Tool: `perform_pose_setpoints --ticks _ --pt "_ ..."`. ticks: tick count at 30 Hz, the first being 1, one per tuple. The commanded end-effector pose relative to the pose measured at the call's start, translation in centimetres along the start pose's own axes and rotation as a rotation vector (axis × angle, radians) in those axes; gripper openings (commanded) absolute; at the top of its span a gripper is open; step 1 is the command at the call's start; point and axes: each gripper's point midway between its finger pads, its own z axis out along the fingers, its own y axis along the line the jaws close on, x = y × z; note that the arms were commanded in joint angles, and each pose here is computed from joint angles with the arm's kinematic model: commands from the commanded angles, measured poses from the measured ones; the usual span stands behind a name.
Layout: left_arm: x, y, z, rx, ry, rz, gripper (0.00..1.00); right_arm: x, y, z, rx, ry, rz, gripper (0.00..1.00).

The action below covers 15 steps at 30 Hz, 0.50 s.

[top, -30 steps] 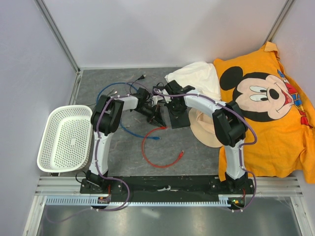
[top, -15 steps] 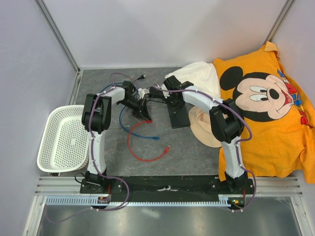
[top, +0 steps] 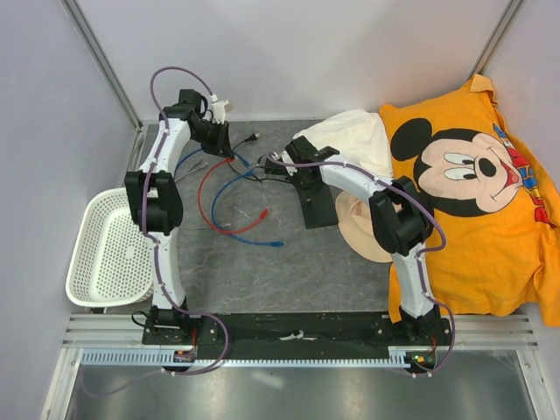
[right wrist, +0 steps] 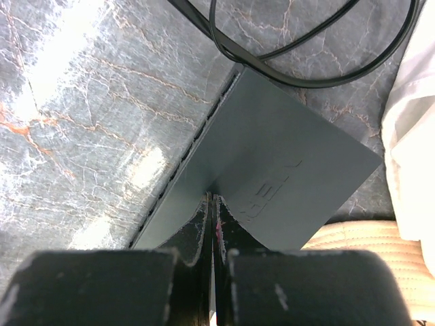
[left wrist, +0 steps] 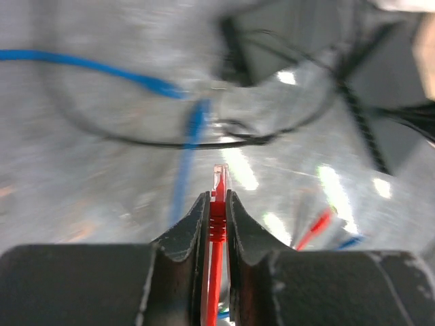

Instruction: Pull the plug from the switch port

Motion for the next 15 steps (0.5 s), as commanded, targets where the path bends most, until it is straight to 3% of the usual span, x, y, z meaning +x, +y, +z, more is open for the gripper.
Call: perform_pose_setpoints --ticks 1,2,4,6,15 --pt "-1.2 3.6 -2.0 -0.242 0.021 0.078 0.1 -1.2 -0.1 -0.2 0.029 -0.04 -0.015 0.0" --pt "-1.3 4.0 -2.3 -0.274 0.019 0.071 0.39 -1.4 -0.3 -0.4 0.038 -0.044 -0.015 0.0" --pt "-1.9 4.3 -2.8 -0.318 -0.006 0.046 0.55 -2.1 -0.6 -1.0 0.047 -0.066 -0.013 0.0" --pt "-3.2 3.4 -4.0 -0.318 -0.059 0.049 0.98 -2.5 -0.7 -1.4 0.052 -0.076 -0.019 0.01" --pt "-9.6 -5.1 -10.0 -0.221 -0.313 0.137 0.99 -6.6 -1.9 -6.6 0.081 -0.218 -0.016 0.13"
